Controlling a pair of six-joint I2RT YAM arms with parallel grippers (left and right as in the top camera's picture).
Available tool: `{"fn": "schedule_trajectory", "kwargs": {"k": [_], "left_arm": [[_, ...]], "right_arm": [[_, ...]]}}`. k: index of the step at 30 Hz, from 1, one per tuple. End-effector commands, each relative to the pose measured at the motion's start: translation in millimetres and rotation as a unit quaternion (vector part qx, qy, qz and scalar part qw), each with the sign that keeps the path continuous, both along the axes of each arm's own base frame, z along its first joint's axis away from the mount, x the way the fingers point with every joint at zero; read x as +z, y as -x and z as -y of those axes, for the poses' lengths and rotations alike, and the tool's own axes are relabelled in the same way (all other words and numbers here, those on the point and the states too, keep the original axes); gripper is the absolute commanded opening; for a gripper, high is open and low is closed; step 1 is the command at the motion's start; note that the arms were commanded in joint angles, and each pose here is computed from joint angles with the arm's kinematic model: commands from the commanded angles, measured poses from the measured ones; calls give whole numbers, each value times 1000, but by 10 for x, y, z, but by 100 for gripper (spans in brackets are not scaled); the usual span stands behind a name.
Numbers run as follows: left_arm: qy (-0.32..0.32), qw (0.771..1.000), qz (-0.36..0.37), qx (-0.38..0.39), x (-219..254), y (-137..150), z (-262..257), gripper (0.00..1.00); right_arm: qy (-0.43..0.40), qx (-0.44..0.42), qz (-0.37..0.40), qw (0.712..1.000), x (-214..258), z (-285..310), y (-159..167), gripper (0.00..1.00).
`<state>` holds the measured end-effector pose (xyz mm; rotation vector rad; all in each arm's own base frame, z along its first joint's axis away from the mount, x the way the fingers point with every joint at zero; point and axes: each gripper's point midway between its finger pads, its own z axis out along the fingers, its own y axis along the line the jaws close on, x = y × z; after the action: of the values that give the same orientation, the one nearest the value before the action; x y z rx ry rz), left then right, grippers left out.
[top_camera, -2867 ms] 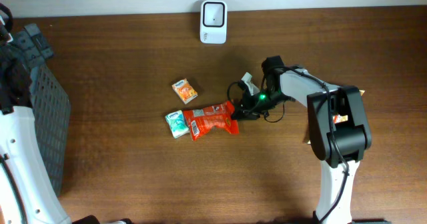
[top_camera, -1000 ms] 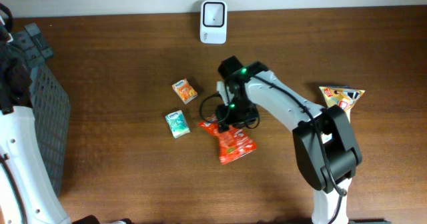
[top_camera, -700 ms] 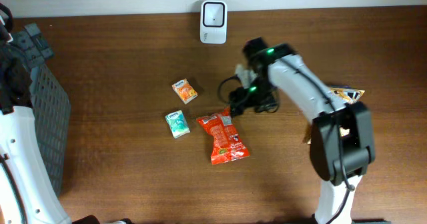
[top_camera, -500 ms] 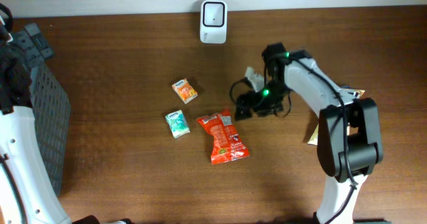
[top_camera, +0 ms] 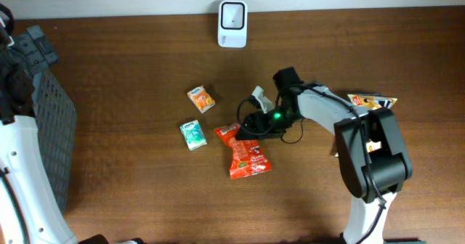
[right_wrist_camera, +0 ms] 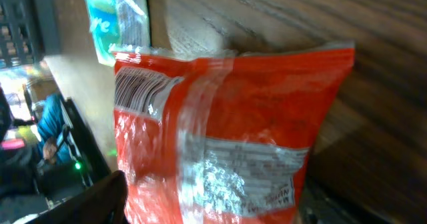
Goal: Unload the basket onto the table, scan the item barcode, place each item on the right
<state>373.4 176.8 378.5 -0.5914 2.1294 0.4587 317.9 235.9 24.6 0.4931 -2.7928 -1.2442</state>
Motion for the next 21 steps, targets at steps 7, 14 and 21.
{"fn": "schedule_trajectory", "kwargs": {"k": [7, 14, 21], "left_arm": [[-4, 1000, -2, 0, 5, 7, -13, 99], [-4, 1000, -2, 0, 5, 7, -13, 99], [-4, 1000, -2, 0, 5, 7, -13, 99]], "right_arm": [[55, -14, -21, 998, -203, -11, 50, 4], [121, -26, 40, 992, 127, 127, -244, 4], [320, -69, 124, 937, 732, 718, -448, 4]]}}
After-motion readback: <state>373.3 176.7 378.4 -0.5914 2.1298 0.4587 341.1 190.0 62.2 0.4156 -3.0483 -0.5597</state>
